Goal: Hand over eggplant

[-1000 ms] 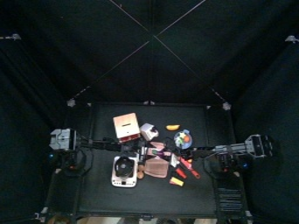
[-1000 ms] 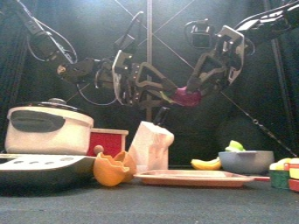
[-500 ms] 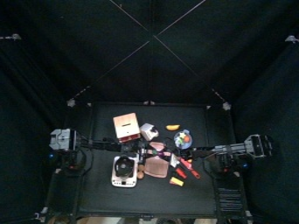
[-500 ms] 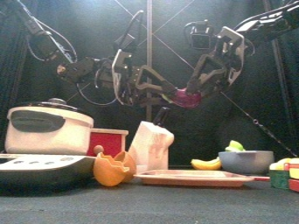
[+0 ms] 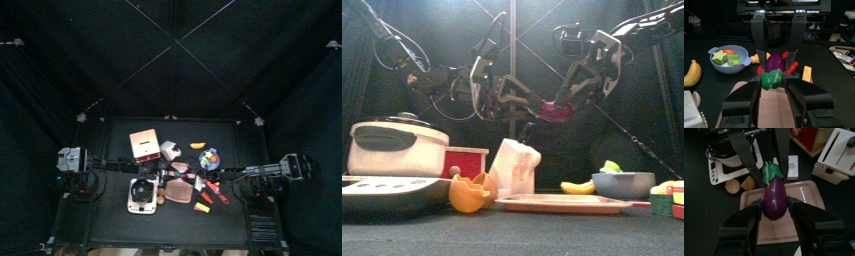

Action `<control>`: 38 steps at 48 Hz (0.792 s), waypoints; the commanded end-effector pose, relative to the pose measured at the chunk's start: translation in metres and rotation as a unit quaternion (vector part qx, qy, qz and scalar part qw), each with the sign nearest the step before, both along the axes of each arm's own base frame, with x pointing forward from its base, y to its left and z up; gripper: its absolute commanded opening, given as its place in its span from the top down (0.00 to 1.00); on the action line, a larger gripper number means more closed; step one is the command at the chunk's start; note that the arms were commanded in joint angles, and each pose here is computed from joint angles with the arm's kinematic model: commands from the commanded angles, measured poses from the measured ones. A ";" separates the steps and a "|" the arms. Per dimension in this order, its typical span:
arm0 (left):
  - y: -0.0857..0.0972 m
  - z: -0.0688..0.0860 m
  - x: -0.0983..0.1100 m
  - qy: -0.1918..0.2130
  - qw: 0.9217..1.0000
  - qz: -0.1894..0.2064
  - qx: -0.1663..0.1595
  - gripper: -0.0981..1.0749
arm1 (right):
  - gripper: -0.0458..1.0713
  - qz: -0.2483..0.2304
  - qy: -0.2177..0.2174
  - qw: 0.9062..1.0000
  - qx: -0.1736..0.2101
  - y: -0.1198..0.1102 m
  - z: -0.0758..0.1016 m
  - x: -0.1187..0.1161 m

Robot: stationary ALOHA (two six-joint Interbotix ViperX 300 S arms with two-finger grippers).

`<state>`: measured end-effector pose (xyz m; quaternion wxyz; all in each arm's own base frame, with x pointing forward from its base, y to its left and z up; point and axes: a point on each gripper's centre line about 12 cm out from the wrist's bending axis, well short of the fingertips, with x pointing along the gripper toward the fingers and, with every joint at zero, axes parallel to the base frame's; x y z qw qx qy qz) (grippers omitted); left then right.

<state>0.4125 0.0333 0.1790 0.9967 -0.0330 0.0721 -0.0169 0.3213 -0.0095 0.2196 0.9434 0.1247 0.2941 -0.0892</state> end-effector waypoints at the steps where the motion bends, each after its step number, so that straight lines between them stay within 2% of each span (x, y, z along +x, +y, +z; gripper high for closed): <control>1: 0.002 0.009 0.003 -0.014 1.000 0.001 0.002 0.33 | 0.19 0.001 -0.019 1.000 0.003 0.000 0.012 0.003; 5: 0.001 0.010 0.002 -0.015 1.000 0.001 0.002 0.33 | 0.09 0.001 -0.019 1.000 0.002 0.000 0.012 0.003; 10: 0.001 0.010 0.002 -0.014 1.000 0.001 0.002 0.33 | 0.02 0.003 -0.019 1.000 -0.001 0.000 0.012 0.003; 38: 0.000 0.010 -0.002 -0.013 1.000 0.000 0.001 0.33 | 0.02 0.003 -0.017 1.000 -0.004 0.000 0.012 0.001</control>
